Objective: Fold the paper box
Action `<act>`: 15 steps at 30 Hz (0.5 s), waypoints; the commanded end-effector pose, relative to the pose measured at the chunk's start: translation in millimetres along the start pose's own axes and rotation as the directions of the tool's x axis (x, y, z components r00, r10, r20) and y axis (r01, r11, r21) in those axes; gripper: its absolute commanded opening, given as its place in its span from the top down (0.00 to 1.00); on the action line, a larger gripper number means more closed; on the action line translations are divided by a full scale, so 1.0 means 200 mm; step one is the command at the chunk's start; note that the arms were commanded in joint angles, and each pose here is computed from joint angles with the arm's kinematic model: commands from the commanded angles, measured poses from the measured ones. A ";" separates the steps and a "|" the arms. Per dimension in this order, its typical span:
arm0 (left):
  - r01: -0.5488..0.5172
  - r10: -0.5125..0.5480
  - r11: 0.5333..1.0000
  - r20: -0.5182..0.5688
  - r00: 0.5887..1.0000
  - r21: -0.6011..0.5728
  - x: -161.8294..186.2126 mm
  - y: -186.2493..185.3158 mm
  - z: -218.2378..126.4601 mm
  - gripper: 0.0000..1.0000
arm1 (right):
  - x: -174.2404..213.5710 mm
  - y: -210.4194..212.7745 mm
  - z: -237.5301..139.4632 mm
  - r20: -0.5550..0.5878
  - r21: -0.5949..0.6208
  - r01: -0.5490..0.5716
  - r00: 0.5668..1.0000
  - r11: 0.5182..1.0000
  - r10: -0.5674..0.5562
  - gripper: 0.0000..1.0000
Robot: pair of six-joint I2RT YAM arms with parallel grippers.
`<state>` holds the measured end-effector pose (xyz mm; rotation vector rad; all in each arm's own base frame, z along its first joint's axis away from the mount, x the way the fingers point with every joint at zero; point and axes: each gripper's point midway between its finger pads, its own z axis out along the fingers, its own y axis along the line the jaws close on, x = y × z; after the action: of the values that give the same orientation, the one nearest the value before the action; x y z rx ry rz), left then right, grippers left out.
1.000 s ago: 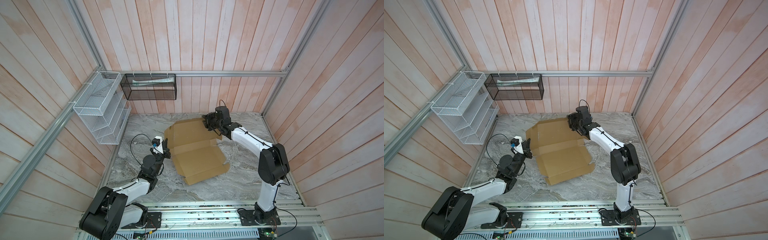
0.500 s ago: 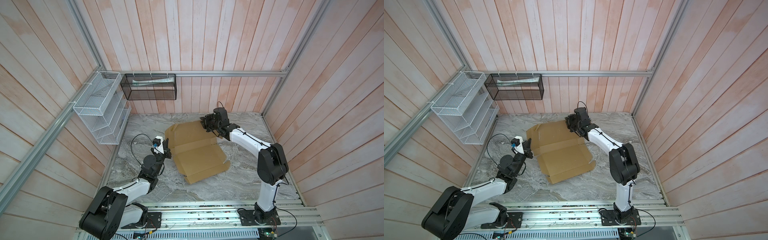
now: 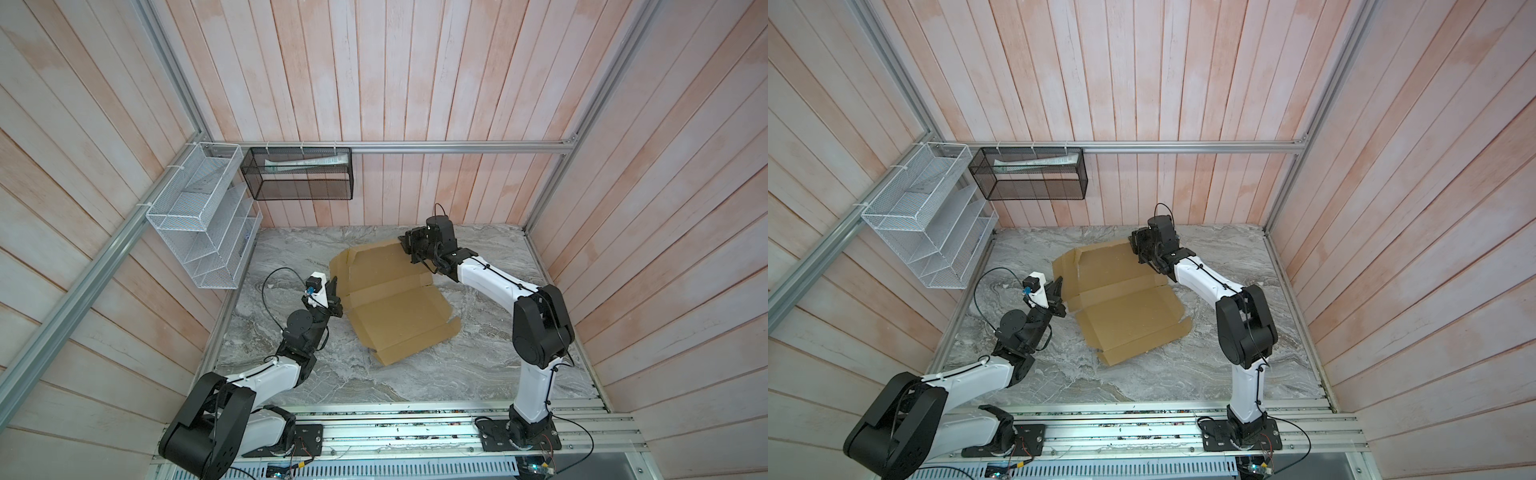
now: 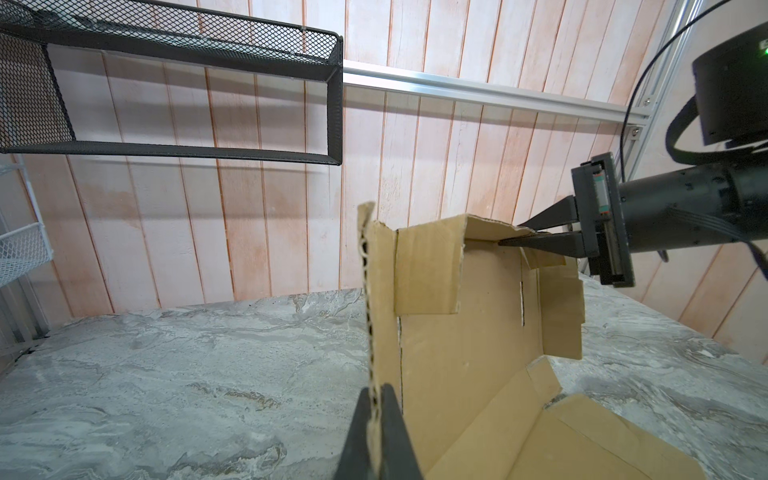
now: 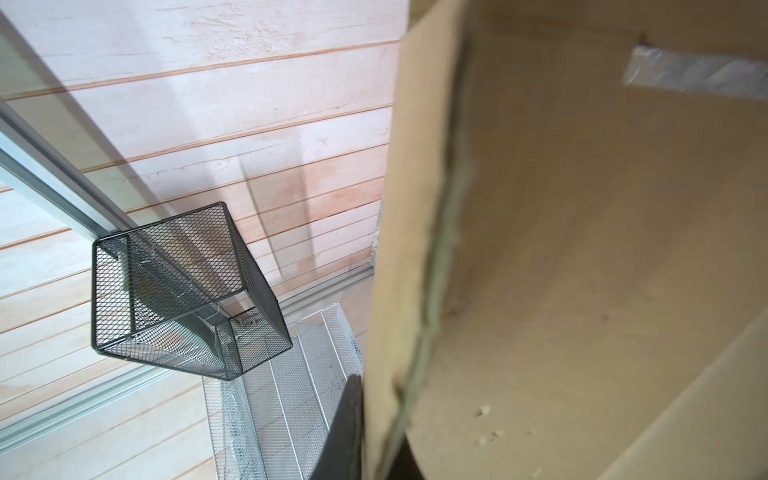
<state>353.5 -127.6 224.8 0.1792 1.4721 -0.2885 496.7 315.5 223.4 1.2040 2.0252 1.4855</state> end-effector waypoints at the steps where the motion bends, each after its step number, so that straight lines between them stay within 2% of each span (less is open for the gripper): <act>1: 0.003 -0.003 1.000 0.018 1.000 -0.003 -0.03 -0.01 0.02 1.00 | 0.03 -0.05 0.04 -0.031 0.002 0.009 0.999 1.000 -0.009 0.94; 6: -0.008 0.008 1.000 0.006 1.000 -0.021 -0.01 0.01 0.02 0.98 | 0.03 -0.04 0.03 -0.031 -0.010 0.018 0.999 1.000 -0.018 0.95; 15: -0.011 0.008 0.998 -0.039 0.999 -0.066 0.04 0.05 0.04 0.84 | 0.04 -0.03 -0.02 -0.041 -0.033 0.022 0.999 0.999 -0.024 0.96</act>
<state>358.1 -121.8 213.3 0.1530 1.5139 -0.2481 493.0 316.5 207.1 1.1887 2.0331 1.4968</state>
